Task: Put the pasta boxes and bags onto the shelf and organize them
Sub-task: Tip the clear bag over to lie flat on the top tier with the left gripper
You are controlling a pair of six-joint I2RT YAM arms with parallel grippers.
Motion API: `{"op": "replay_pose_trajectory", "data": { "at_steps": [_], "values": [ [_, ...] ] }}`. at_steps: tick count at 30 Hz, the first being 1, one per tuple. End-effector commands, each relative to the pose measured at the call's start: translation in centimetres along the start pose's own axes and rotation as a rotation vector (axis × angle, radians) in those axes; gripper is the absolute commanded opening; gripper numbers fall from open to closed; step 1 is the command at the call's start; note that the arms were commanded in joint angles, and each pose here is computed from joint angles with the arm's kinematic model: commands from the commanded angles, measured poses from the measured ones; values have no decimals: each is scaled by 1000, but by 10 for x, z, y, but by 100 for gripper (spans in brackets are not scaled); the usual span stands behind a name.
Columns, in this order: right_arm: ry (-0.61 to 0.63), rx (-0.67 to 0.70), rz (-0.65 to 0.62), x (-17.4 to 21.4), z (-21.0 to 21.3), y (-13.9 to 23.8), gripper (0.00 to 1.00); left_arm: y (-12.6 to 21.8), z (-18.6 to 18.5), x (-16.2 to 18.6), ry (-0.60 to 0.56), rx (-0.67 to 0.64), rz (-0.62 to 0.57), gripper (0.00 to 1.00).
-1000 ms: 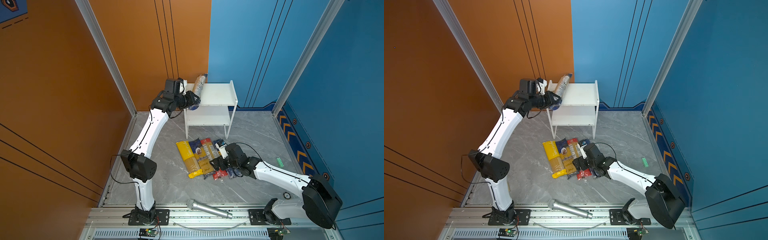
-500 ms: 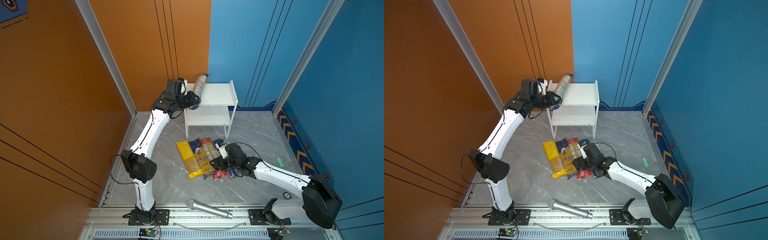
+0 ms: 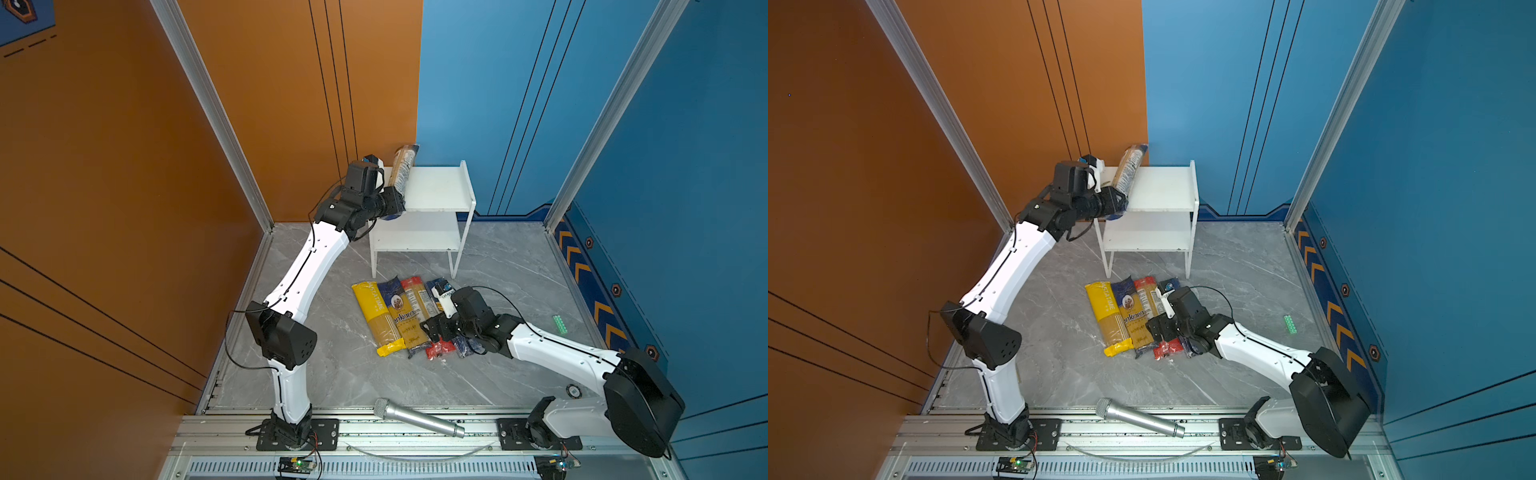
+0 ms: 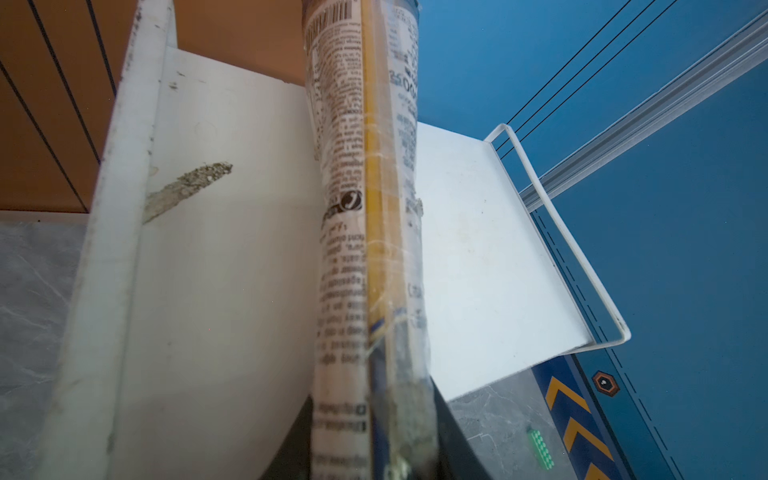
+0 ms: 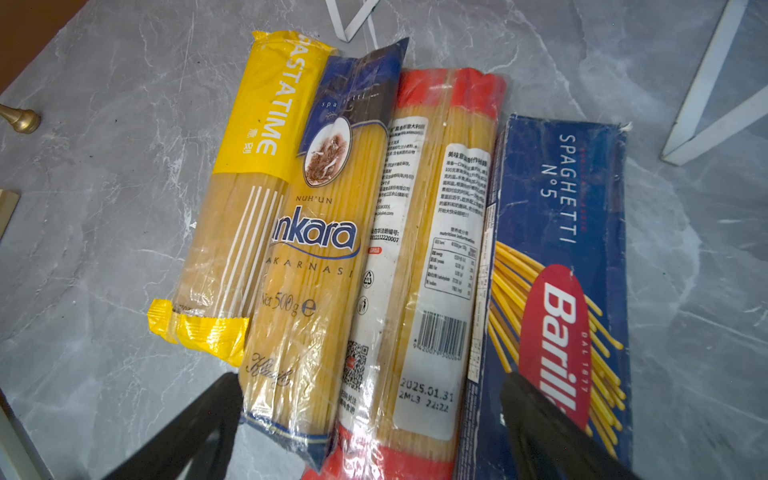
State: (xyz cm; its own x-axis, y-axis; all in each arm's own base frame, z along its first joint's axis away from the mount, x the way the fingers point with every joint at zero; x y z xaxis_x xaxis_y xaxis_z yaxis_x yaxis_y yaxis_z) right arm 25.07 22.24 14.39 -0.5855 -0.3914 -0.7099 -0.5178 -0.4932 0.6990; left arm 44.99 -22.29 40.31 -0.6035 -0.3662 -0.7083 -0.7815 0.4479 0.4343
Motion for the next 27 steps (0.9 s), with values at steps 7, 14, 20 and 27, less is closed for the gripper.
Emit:
{"op": "replay_pose_trajectory", "data": {
  "at_steps": [7, 14, 20, 27],
  "values": [
    [-21, 11, -19, 4, -3, 4, 95, 28, -6, -19, -97, -82, -110, 32],
    [-21, 9, -21, 4, -3, 4, 95, 35, -3, -22, -106, -127, -136, 32],
    [-22, 5, -25, 3, -2, 4, 95, 38, -2, -25, -115, -142, -146, 33],
    [-23, 2, -23, 2, -2, 3, 96, 34, 0, -22, -118, -150, -135, 35]
  ]
}}
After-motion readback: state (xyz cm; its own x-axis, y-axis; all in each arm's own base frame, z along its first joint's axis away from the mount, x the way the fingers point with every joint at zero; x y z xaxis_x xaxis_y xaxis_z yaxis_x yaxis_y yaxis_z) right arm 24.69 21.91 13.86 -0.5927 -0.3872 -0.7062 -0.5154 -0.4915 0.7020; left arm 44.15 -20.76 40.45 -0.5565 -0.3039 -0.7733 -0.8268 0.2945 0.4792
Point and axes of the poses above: each gripper's point midway between its finger pads, its own y axis back along the fingers, its own z axis along the line the jaws close on, x = y × z, the point moved 5 cm from there along y, back along the fingers, and after that the axes turned 8 degrees about y, right-handed, at the moved point
